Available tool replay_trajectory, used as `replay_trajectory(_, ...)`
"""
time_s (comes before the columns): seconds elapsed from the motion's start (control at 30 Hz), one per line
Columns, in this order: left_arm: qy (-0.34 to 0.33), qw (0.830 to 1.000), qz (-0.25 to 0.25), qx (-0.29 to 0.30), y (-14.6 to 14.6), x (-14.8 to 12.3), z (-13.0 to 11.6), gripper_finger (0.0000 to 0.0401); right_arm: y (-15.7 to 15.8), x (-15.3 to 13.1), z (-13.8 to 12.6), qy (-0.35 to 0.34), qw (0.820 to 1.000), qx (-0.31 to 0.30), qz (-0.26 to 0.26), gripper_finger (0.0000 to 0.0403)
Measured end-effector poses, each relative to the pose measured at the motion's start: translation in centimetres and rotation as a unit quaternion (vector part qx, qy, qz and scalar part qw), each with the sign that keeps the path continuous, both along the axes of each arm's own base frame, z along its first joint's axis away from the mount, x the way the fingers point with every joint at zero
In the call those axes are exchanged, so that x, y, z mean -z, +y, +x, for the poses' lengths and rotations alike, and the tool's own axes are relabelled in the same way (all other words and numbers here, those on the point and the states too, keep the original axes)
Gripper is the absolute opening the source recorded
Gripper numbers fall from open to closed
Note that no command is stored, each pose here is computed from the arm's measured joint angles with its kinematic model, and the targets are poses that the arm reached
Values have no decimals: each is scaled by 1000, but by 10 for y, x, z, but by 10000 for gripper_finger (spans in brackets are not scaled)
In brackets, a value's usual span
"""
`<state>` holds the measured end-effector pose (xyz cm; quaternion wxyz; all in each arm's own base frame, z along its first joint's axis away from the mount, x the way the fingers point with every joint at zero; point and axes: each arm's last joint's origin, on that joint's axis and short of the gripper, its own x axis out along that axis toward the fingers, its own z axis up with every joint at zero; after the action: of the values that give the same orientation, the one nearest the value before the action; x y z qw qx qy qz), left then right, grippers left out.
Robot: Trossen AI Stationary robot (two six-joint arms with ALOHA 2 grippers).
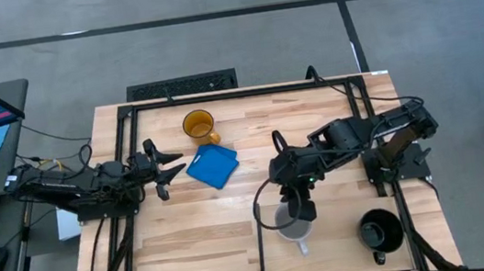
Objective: Stack small to large cups/mugs on shelf
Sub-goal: Put the gray mug on the shelf
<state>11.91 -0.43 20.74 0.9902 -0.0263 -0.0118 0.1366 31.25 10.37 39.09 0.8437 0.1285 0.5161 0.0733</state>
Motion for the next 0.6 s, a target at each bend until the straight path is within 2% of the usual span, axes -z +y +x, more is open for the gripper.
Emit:
replay_trajectory(0.47, 17, 1000, 2, 0, 0, 3, 0, 137, 0, 1, -2, 16, 1000, 9, 1, 118)
replay_trajectory(0.6, 21, 1000, 3, 0, 0, 4, 0, 137, -2, 4, -6, 41, 999, 15, -4, 118)
